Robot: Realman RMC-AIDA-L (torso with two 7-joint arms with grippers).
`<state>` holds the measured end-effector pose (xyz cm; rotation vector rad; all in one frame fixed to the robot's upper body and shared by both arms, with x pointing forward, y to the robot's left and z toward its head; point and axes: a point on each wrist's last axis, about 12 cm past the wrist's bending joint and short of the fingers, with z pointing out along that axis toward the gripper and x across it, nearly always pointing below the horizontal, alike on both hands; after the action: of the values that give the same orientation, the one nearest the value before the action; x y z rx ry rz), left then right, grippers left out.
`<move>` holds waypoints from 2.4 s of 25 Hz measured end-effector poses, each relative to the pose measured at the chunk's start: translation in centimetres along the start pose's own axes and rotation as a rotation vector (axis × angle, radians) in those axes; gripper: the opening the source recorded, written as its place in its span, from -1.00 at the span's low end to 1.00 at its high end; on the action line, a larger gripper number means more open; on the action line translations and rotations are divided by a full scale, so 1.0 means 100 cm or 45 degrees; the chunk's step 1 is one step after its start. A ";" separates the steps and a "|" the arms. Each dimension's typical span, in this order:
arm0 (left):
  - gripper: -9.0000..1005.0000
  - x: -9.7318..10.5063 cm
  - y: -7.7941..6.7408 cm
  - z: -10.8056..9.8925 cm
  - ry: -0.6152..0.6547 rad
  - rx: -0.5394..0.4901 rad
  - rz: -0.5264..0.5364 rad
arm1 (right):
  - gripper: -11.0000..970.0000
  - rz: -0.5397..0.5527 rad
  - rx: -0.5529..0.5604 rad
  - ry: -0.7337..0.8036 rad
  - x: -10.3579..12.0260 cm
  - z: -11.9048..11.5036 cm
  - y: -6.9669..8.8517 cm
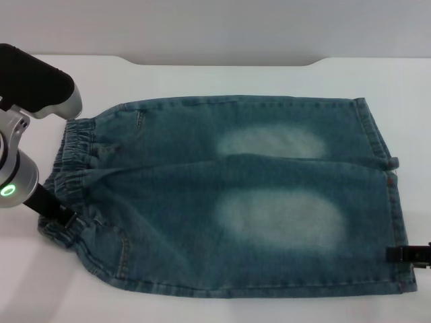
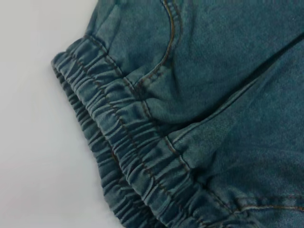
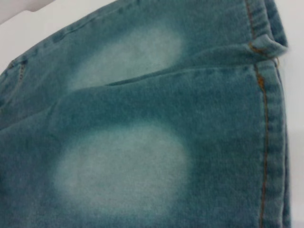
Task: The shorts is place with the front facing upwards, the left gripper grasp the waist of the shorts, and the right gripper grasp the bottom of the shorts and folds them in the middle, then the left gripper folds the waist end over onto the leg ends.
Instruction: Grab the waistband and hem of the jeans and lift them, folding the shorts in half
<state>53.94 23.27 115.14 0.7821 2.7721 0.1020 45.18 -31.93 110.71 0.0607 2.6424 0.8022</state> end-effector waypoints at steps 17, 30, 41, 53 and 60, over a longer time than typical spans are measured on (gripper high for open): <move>-0.89 -0.006 -0.002 -0.008 -0.017 -0.008 0.018 | 0.17 0.047 -0.008 0.032 0.005 0.002 -0.003; -0.89 -0.005 -0.002 -0.008 -0.007 -0.007 0.021 | 0.10 0.062 -0.012 0.042 0.007 0.005 -0.005; -0.89 -0.006 -0.004 -0.008 -0.005 -0.009 0.036 | 0.04 0.075 -0.025 0.048 0.007 0.013 -0.008; -0.89 -0.008 -0.005 -0.008 -0.008 -0.010 0.044 | -0.02 0.133 -0.020 0.033 0.009 0.004 -0.011; -0.89 -0.009 -0.005 -0.008 -0.007 -0.010 0.050 | -0.06 0.138 -0.024 0.035 0.009 0.006 -0.012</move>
<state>54.18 22.41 116.07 0.8341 2.7500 0.1173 44.67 -32.53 109.32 0.1902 2.6762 0.8685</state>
